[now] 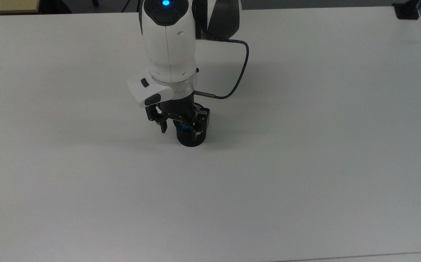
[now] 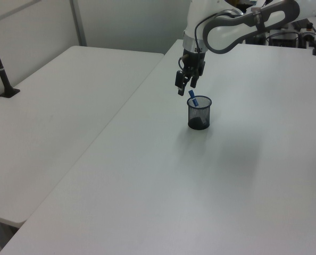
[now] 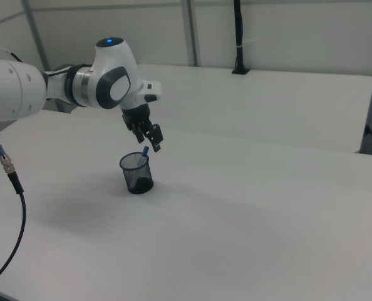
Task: Remove the marker
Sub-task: 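Close the gripper on the marker and lift it out of the cup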
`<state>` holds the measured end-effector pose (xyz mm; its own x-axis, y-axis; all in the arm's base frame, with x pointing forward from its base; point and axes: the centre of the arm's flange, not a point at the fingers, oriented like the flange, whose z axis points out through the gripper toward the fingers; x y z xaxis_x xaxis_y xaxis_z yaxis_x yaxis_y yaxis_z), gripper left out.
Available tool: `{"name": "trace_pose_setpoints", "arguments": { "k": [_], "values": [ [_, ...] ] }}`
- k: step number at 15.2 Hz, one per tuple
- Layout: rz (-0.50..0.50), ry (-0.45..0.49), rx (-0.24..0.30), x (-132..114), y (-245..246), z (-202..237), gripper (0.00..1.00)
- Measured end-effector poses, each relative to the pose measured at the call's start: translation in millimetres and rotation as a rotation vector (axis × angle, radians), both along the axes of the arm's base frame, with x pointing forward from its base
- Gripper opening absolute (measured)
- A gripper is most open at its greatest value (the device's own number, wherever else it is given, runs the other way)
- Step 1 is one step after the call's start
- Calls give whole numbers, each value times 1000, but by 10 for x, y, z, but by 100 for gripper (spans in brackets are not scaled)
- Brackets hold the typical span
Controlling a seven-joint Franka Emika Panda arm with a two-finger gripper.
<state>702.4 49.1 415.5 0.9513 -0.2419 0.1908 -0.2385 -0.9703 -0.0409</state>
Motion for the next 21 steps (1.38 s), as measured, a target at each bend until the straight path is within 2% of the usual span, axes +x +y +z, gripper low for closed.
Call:
{"name": "trace_pose_setpoints", "arguments": {
  "k": [1, 2, 3, 7, 13, 18, 21],
  "values": [
    [0, 2, 0, -1, 1, -2, 74],
    [0, 2, 0, -2, -3, -2, 74],
    [-1, 3, 0, -2, -4, -4, 67],
    [0, 24, -2, -16, -1, -45, 20],
    [11, 73, -5, -51, 1, -38, 17],
    [12, 68, -5, -45, -4, -9, 17],
    [7, 40, 1, -6, -23, 191, 17]
  ]
}}
